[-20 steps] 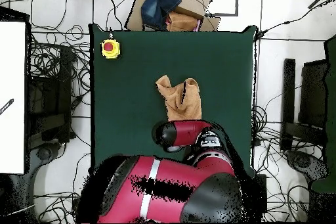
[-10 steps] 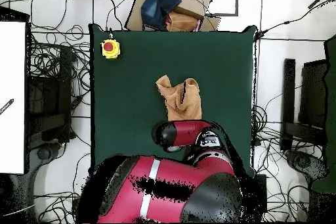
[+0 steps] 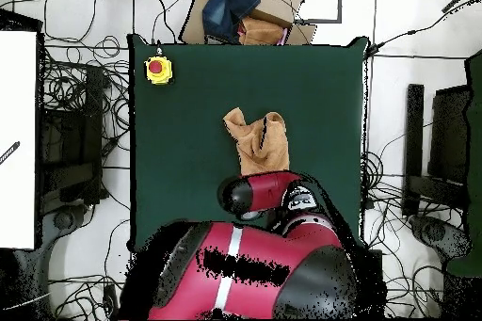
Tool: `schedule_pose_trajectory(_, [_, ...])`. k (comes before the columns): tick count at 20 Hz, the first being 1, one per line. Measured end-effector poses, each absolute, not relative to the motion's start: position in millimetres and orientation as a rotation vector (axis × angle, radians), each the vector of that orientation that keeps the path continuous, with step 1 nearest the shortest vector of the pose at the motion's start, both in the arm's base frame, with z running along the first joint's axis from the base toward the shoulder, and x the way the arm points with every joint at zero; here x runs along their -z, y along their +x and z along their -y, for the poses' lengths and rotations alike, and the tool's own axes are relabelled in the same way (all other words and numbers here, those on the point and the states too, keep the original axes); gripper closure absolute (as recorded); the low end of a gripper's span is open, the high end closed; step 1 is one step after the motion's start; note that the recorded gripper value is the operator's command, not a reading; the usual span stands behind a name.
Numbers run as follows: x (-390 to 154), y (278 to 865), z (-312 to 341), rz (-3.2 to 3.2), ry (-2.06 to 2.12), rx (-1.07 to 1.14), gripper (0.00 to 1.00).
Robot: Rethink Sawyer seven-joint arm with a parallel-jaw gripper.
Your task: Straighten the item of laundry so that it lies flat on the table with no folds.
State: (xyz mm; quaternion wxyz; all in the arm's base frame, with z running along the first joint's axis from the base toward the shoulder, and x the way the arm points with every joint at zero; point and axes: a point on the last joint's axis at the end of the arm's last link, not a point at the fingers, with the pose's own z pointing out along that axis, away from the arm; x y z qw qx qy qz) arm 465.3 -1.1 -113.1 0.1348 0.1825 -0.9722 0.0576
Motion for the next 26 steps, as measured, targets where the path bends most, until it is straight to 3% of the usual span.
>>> schedule_pose_trajectory(15, [122.0, 465.4, -19.4, 2.801, 0.71, -0.06, 0.0])
schedule_pose_trajectory(26, [111.5, 470.0, -29.5, 2.489, 1.267, 0.172, 0.0])
